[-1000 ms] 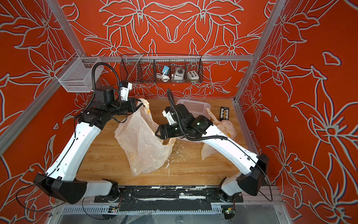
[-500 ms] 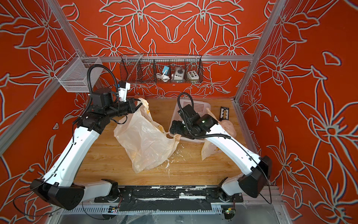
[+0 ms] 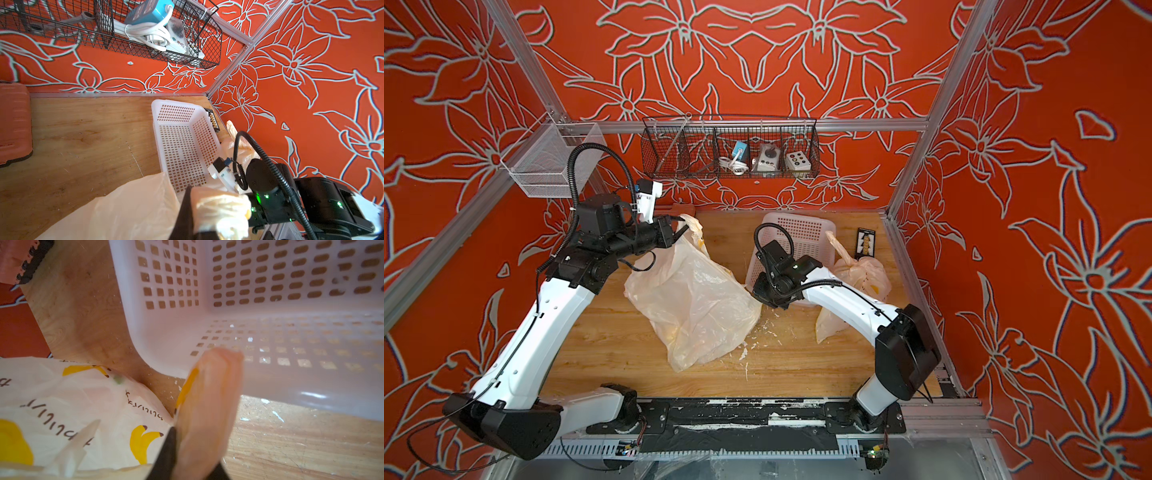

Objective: Place the peach into a plastic bag & tie a knot
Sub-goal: Adjust the plastic bag at the center of the board.

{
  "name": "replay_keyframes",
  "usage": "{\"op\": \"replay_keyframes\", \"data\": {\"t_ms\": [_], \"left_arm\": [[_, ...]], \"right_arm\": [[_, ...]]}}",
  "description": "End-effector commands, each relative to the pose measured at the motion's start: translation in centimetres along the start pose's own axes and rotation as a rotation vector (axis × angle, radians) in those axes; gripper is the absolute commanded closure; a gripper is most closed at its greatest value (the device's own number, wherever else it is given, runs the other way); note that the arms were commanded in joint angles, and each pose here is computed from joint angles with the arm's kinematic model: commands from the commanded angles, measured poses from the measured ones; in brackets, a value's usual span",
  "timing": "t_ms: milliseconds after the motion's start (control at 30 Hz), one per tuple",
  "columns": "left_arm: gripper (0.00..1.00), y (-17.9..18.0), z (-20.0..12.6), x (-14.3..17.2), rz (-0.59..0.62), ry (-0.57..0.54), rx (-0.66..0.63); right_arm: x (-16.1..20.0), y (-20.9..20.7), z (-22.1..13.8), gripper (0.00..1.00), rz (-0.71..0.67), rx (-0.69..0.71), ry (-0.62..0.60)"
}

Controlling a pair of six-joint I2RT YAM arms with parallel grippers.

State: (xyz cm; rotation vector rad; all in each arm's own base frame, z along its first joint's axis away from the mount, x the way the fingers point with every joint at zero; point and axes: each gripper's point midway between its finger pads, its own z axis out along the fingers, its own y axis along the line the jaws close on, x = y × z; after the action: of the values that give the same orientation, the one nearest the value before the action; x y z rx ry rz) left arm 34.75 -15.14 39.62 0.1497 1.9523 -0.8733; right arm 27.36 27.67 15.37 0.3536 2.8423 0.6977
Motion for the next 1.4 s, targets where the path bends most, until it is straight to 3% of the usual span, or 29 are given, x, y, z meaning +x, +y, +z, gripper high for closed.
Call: {"op": "replay_keyframes", "data": {"t_ms": [0,100,167,233,333,400,467,567,667,767,900,1033,1133,1200,1367], "left_arm": [[1.00,-0.6,-3.1,-1.9,0.040,-0.071,-0.084],[1.00,1.2,-6.3,-2.7,0.027,-0.110,-0.289],[1.00,1.3,-7.9,-2.8,0.018,-0.132,-0.334],[1.00,0.3,-8.2,-2.6,-0.033,-0.153,-0.278],[1.00,-2.5,-7.4,-2.2,-0.121,-0.203,-0.085],[1.00,-4.3,-7.0,-1.5,-0.147,-0.236,0.010],[1.00,-4.2,-5.8,-0.3,-0.143,-0.228,0.009],[1.00,-3.5,-3.0,2.0,-0.146,-0.187,0.042],[0.98,-3.0,0.3,4.1,-0.130,-0.155,0.102],[0.98,-2.8,1.8,5.5,-0.102,-0.140,0.139],[0.98,-3.3,2.1,6.1,-0.082,-0.132,0.175],[0.98,-3.7,1.9,6.4,-0.070,-0.112,0.192],[0.98,-4.4,1.8,6.4,-0.065,-0.095,0.216],[0.98,-5.0,1.7,6.3,-0.059,-0.093,0.234],[0.98,-6.3,1.5,6.4,-0.026,-0.085,0.270]], "right_arm": [[-3.8,3.4,-6.5,1.00,-0.176,-0.086,-0.198],[-4.1,7.7,-14.1,1.00,-0.435,-0.212,-0.292],[-3.5,8.7,-17.7,1.00,-0.526,-0.241,-0.307],[-3.0,9.3,-20.2,1.00,-0.571,-0.266,-0.322],[-2.8,9.7,-22.7,1.00,-0.599,-0.296,-0.352],[-3.2,9.0,-23.1,1.00,-0.581,-0.287,-0.366],[-3.8,7.8,-22.3,1.00,-0.554,-0.268,-0.365],[-5.5,5.6,-18.7,1.00,-0.508,-0.245,-0.350],[-7.0,2.4,-15.3,0.99,-0.476,-0.117,-0.316],[-7.4,0.2,-15.6,0.75,-0.477,-0.003,-0.300],[-8.2,-1.7,-20.4,0.42,-0.532,0.170,-0.383],[-7.8,-1.8,-25.0,0.36,-0.637,0.276,-0.434],[-5.7,1.3,-26.2,0.36,-0.735,0.185,-0.440],[-3.4,4.6,-25.6,0.38,-0.776,0.033,-0.385],[-0.4,11.9,-23.9,0.36,-0.672,-0.368,-0.307]]}}
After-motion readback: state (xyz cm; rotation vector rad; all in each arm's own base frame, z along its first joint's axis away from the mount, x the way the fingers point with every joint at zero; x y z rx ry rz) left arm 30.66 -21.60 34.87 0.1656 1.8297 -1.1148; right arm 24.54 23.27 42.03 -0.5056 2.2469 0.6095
